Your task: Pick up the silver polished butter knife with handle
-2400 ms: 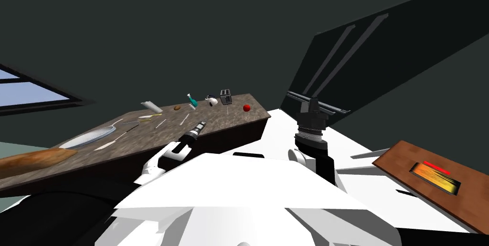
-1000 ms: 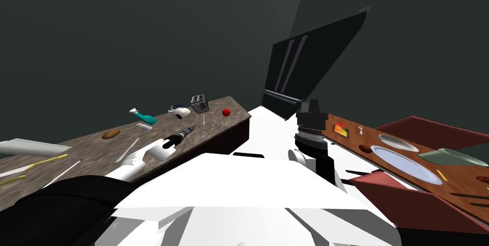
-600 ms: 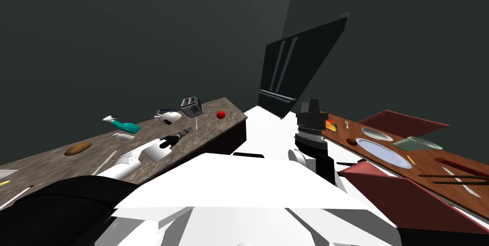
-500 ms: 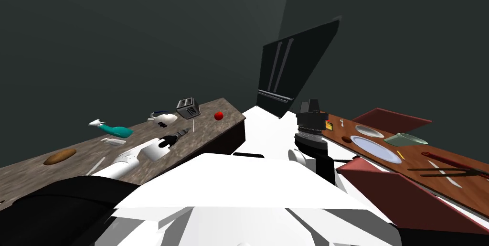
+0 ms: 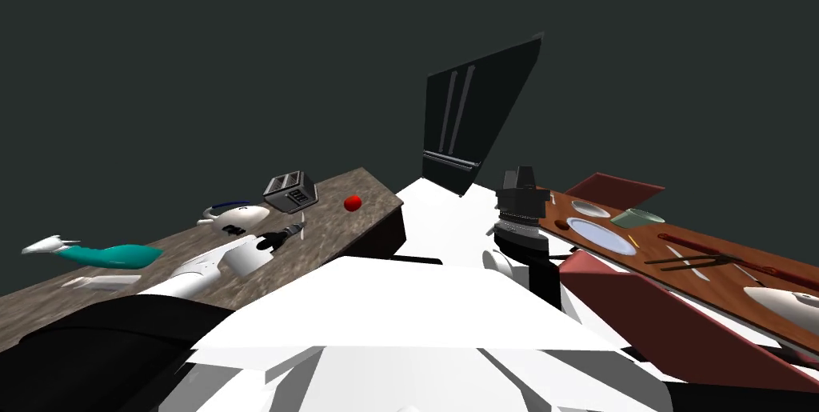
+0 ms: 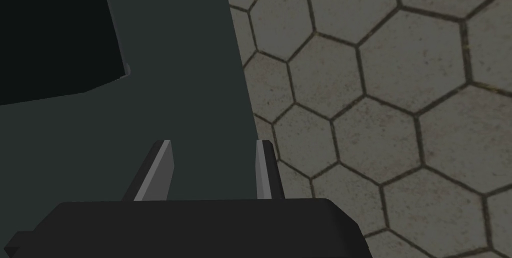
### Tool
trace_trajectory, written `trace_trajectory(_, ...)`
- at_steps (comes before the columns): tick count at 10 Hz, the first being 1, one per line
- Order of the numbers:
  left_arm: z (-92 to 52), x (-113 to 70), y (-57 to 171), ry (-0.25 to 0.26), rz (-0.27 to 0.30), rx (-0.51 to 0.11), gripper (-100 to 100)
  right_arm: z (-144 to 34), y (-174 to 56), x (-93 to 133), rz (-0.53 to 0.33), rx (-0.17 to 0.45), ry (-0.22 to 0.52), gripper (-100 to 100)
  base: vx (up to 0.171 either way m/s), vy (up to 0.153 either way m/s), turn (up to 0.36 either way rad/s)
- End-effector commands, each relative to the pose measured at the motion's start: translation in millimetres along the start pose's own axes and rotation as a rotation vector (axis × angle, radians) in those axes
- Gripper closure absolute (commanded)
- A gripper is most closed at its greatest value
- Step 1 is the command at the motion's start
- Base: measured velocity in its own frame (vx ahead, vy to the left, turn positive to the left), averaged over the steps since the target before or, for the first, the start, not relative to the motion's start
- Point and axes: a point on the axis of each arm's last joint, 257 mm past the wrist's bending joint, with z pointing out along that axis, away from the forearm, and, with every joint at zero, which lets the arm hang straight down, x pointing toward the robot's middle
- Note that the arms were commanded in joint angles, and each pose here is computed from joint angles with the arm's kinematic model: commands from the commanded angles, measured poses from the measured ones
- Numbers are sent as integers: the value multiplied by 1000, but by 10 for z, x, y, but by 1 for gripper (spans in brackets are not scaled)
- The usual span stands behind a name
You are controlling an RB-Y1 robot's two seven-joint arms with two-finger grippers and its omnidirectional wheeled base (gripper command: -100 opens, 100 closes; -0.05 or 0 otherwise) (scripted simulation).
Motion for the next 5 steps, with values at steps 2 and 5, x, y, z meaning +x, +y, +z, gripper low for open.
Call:
trace_trajectory(2,17,60,329,25,27,-74,-100,0,0,0,0,0,0,0,88,-11,-154)
trace_trajectory(5,43,58,417,27,12,-75,-100,0,0,0,0,0,0,0,7,0,-81)
